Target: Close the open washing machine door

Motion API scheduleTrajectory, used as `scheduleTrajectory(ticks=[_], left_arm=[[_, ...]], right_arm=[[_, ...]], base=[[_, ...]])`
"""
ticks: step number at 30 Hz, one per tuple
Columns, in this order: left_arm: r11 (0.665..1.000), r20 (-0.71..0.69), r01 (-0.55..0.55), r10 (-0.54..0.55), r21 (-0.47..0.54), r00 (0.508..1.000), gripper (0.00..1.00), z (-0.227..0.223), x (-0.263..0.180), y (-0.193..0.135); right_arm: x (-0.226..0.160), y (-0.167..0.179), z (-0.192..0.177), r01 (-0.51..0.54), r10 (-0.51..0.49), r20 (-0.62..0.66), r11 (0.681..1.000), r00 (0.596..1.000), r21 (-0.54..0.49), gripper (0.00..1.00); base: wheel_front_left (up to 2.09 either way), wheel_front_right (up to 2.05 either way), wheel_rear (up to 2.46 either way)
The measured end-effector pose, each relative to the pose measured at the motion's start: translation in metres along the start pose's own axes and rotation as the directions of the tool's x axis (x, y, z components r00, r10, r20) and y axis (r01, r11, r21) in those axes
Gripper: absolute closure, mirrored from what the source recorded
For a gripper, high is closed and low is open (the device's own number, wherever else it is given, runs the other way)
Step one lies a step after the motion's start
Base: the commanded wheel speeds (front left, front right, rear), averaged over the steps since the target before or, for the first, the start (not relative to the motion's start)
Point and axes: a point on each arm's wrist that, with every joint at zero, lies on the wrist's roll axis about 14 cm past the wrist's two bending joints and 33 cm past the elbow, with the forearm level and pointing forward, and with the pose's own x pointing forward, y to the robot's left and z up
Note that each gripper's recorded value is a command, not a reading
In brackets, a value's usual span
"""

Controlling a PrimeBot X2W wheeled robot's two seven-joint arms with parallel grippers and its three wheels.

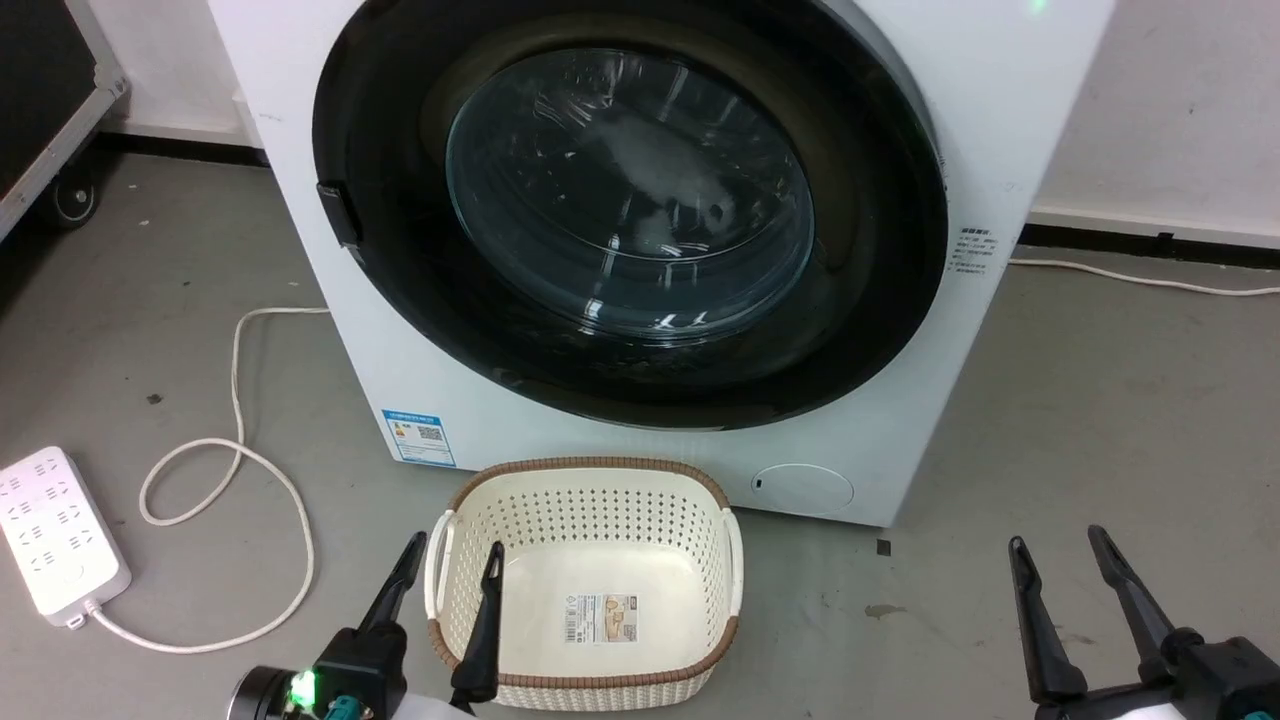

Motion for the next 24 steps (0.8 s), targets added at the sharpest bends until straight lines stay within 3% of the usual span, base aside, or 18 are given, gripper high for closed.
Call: scheduleTrajectory(ticks=[5,6,24], left_arm=[[1.0,-0.015,-0.002,0.002,-0.003,1.0,0.0,-0.0048,-0.0015,0.0007],[1.0,-0.017,-0.002,0.001,-0.003,1.0,1.0,-0.0051,-0.0016,0.0005],[1.0,-0.032,0.0,0.0,0.001,0.999,1.0,-0.0054,0.0012,0.0]], right_arm=[[-0.0013,0.0045,-0.0003,-0.011,0.011,-0.001,1.0,1.0,0.012,0.0],[-0.0012,0.005,-0.0003,-0.012,0.012,-0.001,1.0,1.0,0.012,1.0],[-0.0025,0.004,-0.0038,-0.009,0.009,-0.027,1.0,1.0,0.009,1.0]], base=[[0.0,0.0,0.0],[0.0,0.0,0.0],[0.0,0.0,0.0]])
